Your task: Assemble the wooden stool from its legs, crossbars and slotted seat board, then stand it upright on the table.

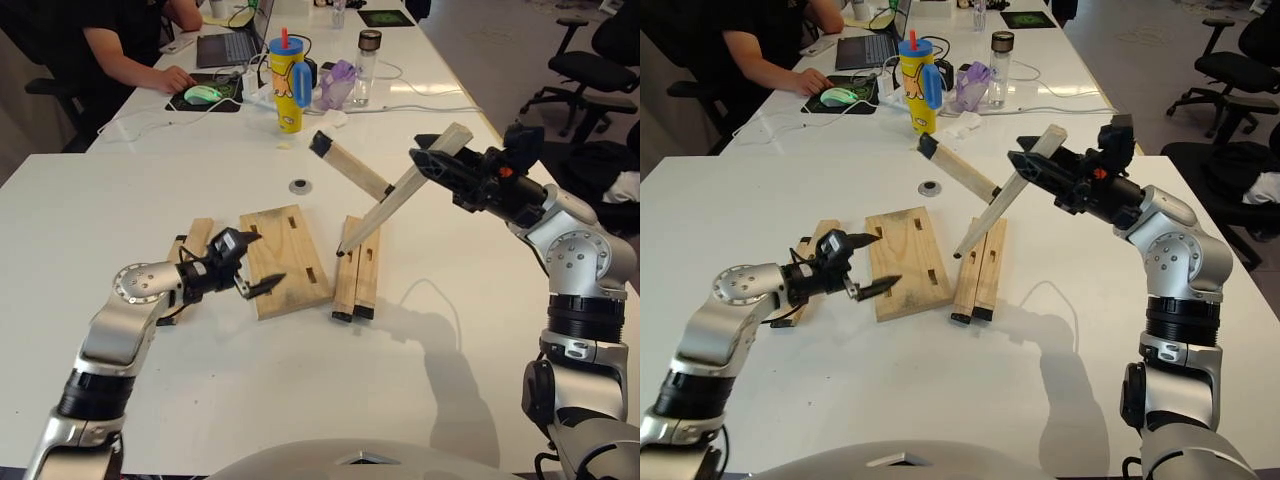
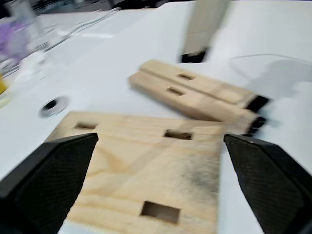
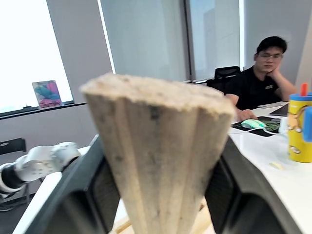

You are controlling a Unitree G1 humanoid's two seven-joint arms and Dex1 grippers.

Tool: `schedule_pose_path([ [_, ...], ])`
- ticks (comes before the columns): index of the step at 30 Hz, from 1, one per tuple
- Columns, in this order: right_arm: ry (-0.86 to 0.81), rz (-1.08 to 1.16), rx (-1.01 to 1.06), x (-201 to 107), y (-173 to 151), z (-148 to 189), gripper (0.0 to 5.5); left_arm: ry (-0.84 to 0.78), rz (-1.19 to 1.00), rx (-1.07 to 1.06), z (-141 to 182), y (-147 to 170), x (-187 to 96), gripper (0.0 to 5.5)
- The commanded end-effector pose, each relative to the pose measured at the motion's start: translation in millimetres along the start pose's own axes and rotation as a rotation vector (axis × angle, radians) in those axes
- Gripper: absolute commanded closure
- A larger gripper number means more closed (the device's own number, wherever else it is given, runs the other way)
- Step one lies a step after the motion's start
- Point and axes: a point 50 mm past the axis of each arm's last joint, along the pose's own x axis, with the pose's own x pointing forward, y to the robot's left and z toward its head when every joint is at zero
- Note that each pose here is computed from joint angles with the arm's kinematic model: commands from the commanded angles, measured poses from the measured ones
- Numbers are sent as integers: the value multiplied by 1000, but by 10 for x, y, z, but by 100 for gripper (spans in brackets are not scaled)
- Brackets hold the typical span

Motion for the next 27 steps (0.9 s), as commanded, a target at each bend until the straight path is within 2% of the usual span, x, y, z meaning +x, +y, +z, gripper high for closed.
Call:
schedule_pose_path([
  [1,6,68,-5,105,11,16,347,105,-106,109,-106,-192,105,70],
  [6,12,206,42,276,60,-64,347,277,2,276,-340,-77,288,70],
  [13,45,312,52,427,74,-172,347,399,-80,347,-601,-160,355,70],
  [21,126,393,20,593,35,-353,347,563,-260,340,-834,-67,81,70],
  [27,153,423,-10,662,17,-433,347,637,-344,338,-892,17,-66,70],
])
